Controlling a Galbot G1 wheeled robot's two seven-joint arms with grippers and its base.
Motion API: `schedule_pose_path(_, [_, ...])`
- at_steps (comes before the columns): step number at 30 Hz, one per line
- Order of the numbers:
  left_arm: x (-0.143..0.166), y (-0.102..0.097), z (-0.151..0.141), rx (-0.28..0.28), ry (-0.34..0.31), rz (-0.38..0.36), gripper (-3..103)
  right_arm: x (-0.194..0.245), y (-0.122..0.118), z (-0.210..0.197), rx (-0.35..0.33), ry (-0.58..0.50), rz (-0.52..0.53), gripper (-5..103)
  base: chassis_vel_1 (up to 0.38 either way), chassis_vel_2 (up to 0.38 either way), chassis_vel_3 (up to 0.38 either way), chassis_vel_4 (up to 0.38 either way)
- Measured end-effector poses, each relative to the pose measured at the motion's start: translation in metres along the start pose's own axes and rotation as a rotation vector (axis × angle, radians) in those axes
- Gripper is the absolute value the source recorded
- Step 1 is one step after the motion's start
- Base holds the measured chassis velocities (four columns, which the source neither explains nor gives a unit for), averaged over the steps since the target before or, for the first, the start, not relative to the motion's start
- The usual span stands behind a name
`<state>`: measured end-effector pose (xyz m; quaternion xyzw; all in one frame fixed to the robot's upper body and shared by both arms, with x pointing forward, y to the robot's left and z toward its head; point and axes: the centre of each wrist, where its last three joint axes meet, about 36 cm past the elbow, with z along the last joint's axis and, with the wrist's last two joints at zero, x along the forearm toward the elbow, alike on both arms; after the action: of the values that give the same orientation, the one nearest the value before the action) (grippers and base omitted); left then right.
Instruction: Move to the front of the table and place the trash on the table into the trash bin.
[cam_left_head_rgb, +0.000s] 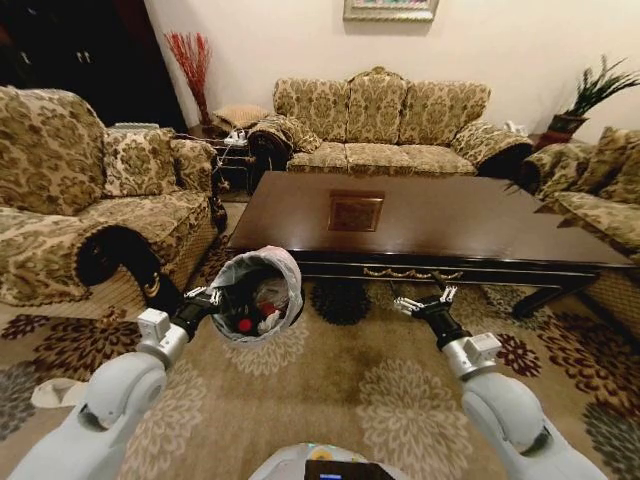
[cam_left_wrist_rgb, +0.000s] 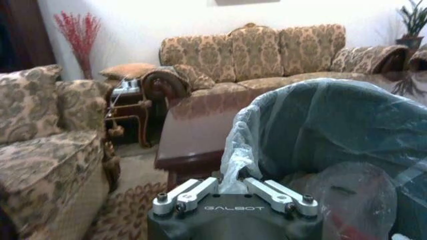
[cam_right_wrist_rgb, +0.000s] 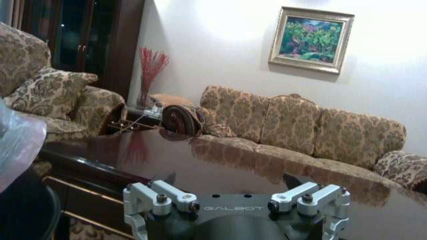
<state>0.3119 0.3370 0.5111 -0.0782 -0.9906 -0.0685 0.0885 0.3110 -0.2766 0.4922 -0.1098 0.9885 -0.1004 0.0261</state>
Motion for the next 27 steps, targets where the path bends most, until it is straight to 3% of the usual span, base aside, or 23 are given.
schedule_pose_path(6, [-0.002, -0.009, 0.019, 0.019, 0.106, -0.02, 2, 0.001, -0.002, 0.006, -0.003, 0.009, 0.012, 100, 0.034, -0.032, -0.02, 0.043])
schedule_pose_path(16, [-0.011, -0.001, 0.035, 0.008, 0.257, -0.01, 2, 0.005, -0.005, 0.017, -0.014, 0.015, 0.026, 100, 0.0, 0.0, 0.0, 0.0])
schedule_pose_path(19, [-0.024, -0.004, 0.049, 0.031, 0.341, 0.014, 2, 0.006, -0.005, 0.02, -0.027, 0.003, 0.053, 100, 0.0, 0.0, 0.0, 0.0])
schedule_pose_path(27, [-0.057, -0.011, 0.07, 0.067, 0.386, 0.037, 2, 0.008, -0.013, 0.022, -0.033, 0.013, 0.07, 100, 0.0, 0.0, 0.0, 0.0])
